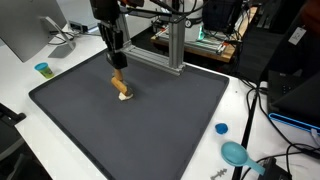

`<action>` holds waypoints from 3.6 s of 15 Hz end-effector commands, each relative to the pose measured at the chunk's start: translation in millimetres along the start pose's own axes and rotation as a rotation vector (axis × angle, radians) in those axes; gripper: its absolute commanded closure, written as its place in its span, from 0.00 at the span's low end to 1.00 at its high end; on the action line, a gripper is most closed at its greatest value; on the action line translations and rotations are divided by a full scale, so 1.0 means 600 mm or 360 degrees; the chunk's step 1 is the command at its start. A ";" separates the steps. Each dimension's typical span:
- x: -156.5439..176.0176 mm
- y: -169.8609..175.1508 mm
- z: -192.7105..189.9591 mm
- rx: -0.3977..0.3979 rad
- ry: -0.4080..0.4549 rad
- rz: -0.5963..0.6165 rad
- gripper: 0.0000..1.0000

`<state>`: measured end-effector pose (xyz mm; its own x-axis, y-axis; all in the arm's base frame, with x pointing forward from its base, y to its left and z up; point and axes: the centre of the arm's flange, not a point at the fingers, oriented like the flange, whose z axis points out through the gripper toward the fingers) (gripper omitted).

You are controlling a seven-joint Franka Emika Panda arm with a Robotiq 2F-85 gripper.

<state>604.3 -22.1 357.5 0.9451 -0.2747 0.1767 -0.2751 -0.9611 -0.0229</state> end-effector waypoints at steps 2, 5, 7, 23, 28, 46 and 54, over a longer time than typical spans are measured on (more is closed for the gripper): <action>0.010 -0.019 0.018 0.0016 0.0041 0.0039 0.79; 0.005 -0.028 0.038 -0.0028 0.0007 0.0017 0.79; 0.003 -0.033 0.047 -0.0050 -0.0009 0.0005 0.79; 0.040 -0.070 0.124 -0.0132 -0.0058 0.0135 0.79; 0.086 -0.033 0.058 -0.0031 0.0037 0.0233 0.79; 0.039 -0.044 0.080 -0.0066 -0.0051 -0.0094 0.79; 0.025 -0.033 0.059 -0.0142 -0.0279 -0.0280 0.79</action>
<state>637.8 -4.5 328.9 0.9863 -0.1475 0.0745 -0.1514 -0.9872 0.0504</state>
